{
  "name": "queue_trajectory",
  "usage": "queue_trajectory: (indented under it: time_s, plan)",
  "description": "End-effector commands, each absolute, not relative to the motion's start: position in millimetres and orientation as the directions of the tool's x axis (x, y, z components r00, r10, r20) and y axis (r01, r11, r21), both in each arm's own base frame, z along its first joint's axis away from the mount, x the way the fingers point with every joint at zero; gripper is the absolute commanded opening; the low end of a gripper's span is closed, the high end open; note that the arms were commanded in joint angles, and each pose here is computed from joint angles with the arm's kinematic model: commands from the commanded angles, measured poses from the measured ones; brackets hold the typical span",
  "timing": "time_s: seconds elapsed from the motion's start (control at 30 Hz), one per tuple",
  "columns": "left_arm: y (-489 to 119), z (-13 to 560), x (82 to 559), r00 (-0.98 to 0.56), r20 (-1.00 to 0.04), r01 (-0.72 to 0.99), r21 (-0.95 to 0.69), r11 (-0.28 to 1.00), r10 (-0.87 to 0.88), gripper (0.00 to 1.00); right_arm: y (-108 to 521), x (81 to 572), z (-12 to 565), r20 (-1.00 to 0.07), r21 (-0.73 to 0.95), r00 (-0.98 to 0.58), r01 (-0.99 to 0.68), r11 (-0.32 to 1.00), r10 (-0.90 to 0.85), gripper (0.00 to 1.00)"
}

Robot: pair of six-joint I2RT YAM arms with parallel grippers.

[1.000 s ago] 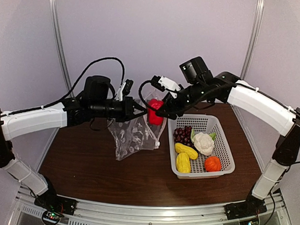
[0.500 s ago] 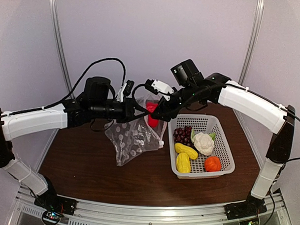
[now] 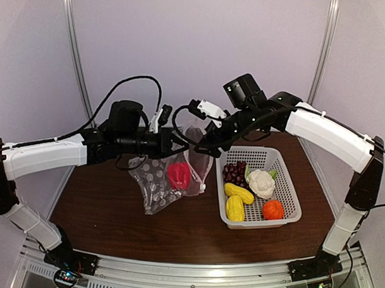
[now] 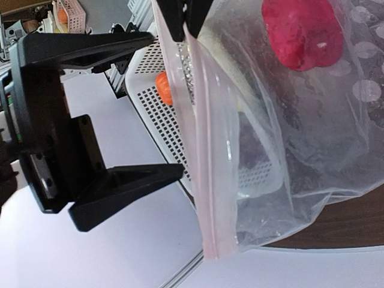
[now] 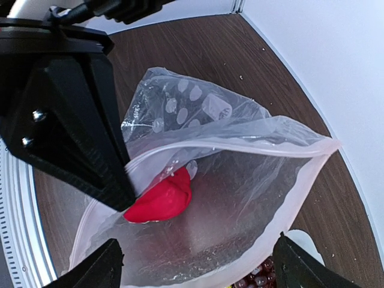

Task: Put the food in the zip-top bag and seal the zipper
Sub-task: Place the fake vegetable in the zipper food storage bag, then adjust the fake vegetable in the bin.

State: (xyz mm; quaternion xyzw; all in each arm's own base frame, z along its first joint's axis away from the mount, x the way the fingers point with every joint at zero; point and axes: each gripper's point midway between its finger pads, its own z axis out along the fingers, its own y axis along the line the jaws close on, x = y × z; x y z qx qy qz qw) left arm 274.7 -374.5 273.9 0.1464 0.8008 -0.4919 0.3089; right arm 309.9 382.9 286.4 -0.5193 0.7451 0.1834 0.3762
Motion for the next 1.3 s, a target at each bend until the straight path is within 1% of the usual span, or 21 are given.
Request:
queue_trajectory:
  time_s: [0.0, 0.1, 0.2, 0.33, 0.43, 0.5, 0.57, 0.63, 0.77, 0.8, 0.9, 0.97, 1.07, 1.17, 1.2, 1.27]
  plan:
    - [-369.4, 272.9, 272.2, -0.742, -0.669, 0.562, -0.658, 0.501, -0.048, 0.0, 358.8, 288.0, 320.4, -0.777, -0.154, -0.117, -0.917, 0.367, -0.618, 0.87]
    - [-363.1, 281.2, 270.0, -0.717, -0.696, 0.587, -0.616, 0.526, -0.015, 0.0, 334.3, 283.4, 336.2, -0.791, -0.19, -0.091, -0.903, 0.384, -0.605, 0.87]
    - [-349.8, 300.8, 268.4, -0.665, -0.747, 0.616, -0.558, 0.555, -0.014, 0.0, 302.9, 282.9, 344.0, -0.806, -0.208, -0.091, -0.881, 0.424, -0.584, 0.88]
    - [-327.7, 314.3, 276.1, -0.573, -0.82, 0.631, -0.438, 0.64, 0.004, 0.0, 267.0, 289.1, 340.2, -0.817, -0.207, -0.129, -0.844, 0.495, -0.562, 0.89]
    - [-313.5, 331.6, 277.6, -0.528, -0.847, 0.636, -0.341, 0.692, 0.068, 0.0, 248.3, 293.3, 331.6, -0.816, -0.193, -0.168, -0.823, 0.534, -0.553, 0.89]
    - [-302.9, 340.6, 281.7, -0.51, -0.854, 0.618, -0.28, 0.735, 0.103, 0.0, 240.6, 295.3, 327.8, -0.817, -0.186, -0.184, -0.814, 0.551, -0.547, 0.89]
    - [-285.9, 340.2, 295.8, -0.497, -0.856, 0.553, -0.187, 0.812, 0.142, 0.0, 233.9, 297.4, 325.6, -0.816, -0.183, -0.196, -0.805, 0.565, -0.544, 0.9]
    - [-280.7, 336.8, 302.5, -0.514, -0.84, 0.534, -0.154, 0.831, 0.175, 0.0, 227.3, 300.9, 322.2, -0.806, -0.192, -0.207, -0.795, 0.576, -0.554, 0.9]
    - [-284.6, 322.1, 303.8, -0.565, -0.798, 0.557, -0.178, 0.811, 0.212, 0.0, 212.9, 307.3, 301.4, -0.766, -0.202, -0.254, -0.777, 0.596, -0.591, 0.89]
    - [-278.8, 321.7, 305.5, -0.562, -0.792, 0.549, -0.141, 0.824, 0.239, 0.0, 209.3, 307.4, 295.7, -0.756, -0.199, -0.268, -0.774, 0.6, -0.597, 0.89]
    - [-238.8, 337.7, 318.0, -0.544, -0.783, 0.437, 0.043, 0.899, 0.302, 0.0, 198.0, 306.1, 282.1, -0.733, -0.202, -0.303, -0.758, 0.62, -0.609, 0.89]
    - [-219.8, 353.7, 317.5, -0.534, -0.782, 0.391, 0.11, 0.914, 0.322, 0.0, 190.0, 304.2, 273.6, -0.718, -0.21, -0.321, -0.746, 0.632, -0.617, 0.89]
    - [-223.4, 356.9, 305.6, -0.529, -0.755, 0.47, 0.119, 0.875, 0.387, 0.0, 178.6, 298.0, 256.6, -0.678, -0.227, -0.349, -0.738, 0.636, -0.647, 0.88]
    - [-233.3, 329.2, 303.5, -0.56, -0.696, 0.526, 0.121, 0.842, 0.45, 0.0, 163.7, 290.3, 231.3, -0.621, -0.254, -0.383, -0.727, 0.638, -0.684, 0.87]
    - [-243.9, 314.0, 300.3, -0.57, -0.674, 0.569, 0.089, 0.817, 0.47, 0.0, 159.3, 287.5, 222.0, -0.602, -0.261, -0.393, -0.726, 0.636, -0.695, 0.87]
    - [-277.9, 280.9, 286.3, -0.582, -0.637, 0.684, -0.048, 0.728, 0.505, 0.0, 152.5, 280.3, 205.3, -0.566, -0.26, -0.414, -0.731, 0.631, -0.713, 0.87]
